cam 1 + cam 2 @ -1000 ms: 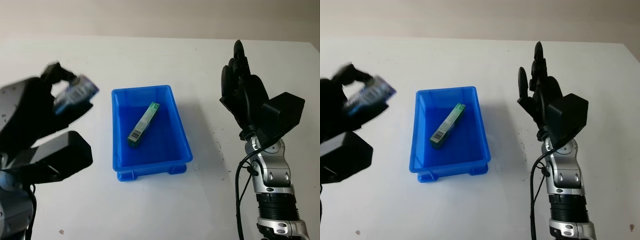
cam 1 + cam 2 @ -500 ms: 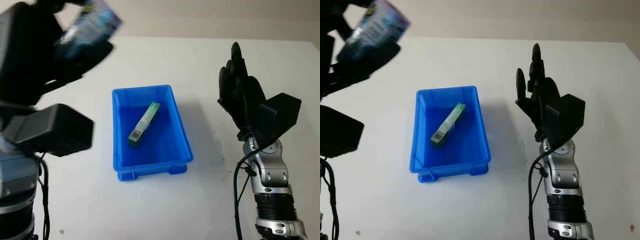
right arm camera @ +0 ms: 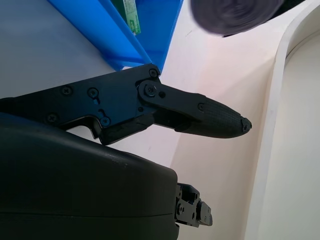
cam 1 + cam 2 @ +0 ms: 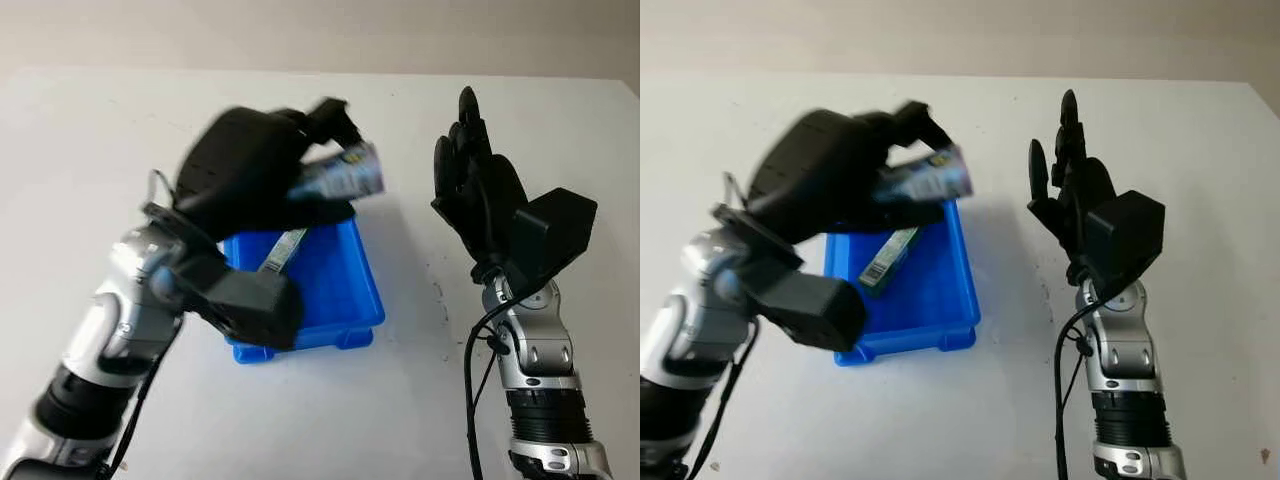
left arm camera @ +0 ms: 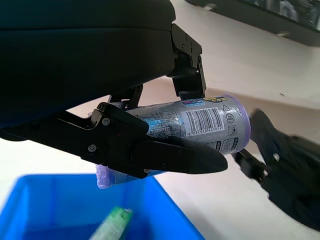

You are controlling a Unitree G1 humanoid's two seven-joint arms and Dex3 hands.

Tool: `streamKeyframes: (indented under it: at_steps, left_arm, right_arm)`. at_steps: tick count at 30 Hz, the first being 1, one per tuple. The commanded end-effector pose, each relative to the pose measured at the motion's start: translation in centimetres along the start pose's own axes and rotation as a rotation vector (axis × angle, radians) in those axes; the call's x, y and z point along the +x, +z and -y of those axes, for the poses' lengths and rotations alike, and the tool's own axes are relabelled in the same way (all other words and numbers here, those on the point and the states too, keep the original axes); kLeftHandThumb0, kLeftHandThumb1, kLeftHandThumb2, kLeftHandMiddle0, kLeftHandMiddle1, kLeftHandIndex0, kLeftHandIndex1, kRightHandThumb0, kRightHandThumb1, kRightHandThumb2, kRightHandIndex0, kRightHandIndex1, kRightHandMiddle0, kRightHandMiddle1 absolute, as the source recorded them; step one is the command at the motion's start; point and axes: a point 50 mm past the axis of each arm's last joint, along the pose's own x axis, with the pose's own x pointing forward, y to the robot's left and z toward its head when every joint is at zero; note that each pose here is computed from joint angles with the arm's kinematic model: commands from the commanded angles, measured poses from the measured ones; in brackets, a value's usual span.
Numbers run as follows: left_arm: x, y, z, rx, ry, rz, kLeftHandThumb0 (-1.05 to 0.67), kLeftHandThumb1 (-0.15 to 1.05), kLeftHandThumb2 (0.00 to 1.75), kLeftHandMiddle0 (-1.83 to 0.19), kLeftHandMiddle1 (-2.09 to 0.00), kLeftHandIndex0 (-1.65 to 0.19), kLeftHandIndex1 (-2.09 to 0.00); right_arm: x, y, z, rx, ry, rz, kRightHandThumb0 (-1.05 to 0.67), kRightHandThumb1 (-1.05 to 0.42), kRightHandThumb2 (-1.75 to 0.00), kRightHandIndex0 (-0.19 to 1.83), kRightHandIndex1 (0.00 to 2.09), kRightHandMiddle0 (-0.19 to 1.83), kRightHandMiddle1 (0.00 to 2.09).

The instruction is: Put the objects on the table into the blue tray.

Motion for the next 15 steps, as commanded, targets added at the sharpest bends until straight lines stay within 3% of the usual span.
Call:
streamKeyframes:
  at_steps: [1,6,9,11,12,14,15]
  left_arm:
    - [0.1,0.1,1.2,0.000,-0.031,0.005,-0.45,1.05,0.44,-1.40,-2.09,-0.64,-2.09]
    - [-0.3,-0.1,3.3,-0.011,-0.098,0.002,-0.45,1.05,0.43,-1.50,-2.09,-0.88,-2.09]
    - [-0.6,-0.2,3.9,0.010,-0.158,-0.017,-0.43,1.05,0.45,-1.54,-2.09,-0.91,-2.09]
    - [-0.7,-0.3,4.0,0.033,-0.203,-0.037,-0.43,1.05,0.46,-1.52,-2.09,-0.82,-2.09]
    - [-0.8,-0.3,4.1,0.044,-0.220,-0.049,-0.44,1.05,0.44,-1.31,-2.09,-0.52,-2.09]
    - [-0.8,-0.3,4.1,0.059,-0.237,-0.067,-0.50,1.05,0.43,-1.00,-2.09,-0.14,-1.90]
    - [-0.8,-0.3,4.1,0.062,-0.242,-0.073,-0.51,1.05,0.44,-0.94,-2.09,-0.08,-1.84]
  right_arm:
    - [-0.3,0.3,0.0,-0.008,-0.007,0.011,-0.69,-1.05,-0.66,-0.19,0.00,-0.19,0.00]
    - [-0.5,0.3,0.2,0.004,-0.008,0.013,-0.69,-1.05,-0.66,-0.19,0.00,-0.19,0.00]
    - [-0.4,0.3,0.3,0.004,-0.010,0.006,-0.69,-1.05,-0.66,-0.19,0.00,-0.19,0.00]
    - [-0.4,0.3,0.4,0.005,-0.010,0.002,-0.67,-1.05,-0.66,-0.19,0.00,-0.19,0.00]
    - [-0.4,0.3,0.4,0.004,-0.010,0.002,-0.68,-1.05,-0.66,-0.19,0.00,-0.19,0.00]
    - [-0.4,0.3,0.4,0.005,-0.010,0.000,-0.67,-1.05,-0.66,-0.19,0.00,-0.19,0.00]
    - [-0.4,0.3,0.4,0.002,-0.010,0.000,-0.67,-1.05,-0.66,-0.19,0.00,-0.19,0.00]
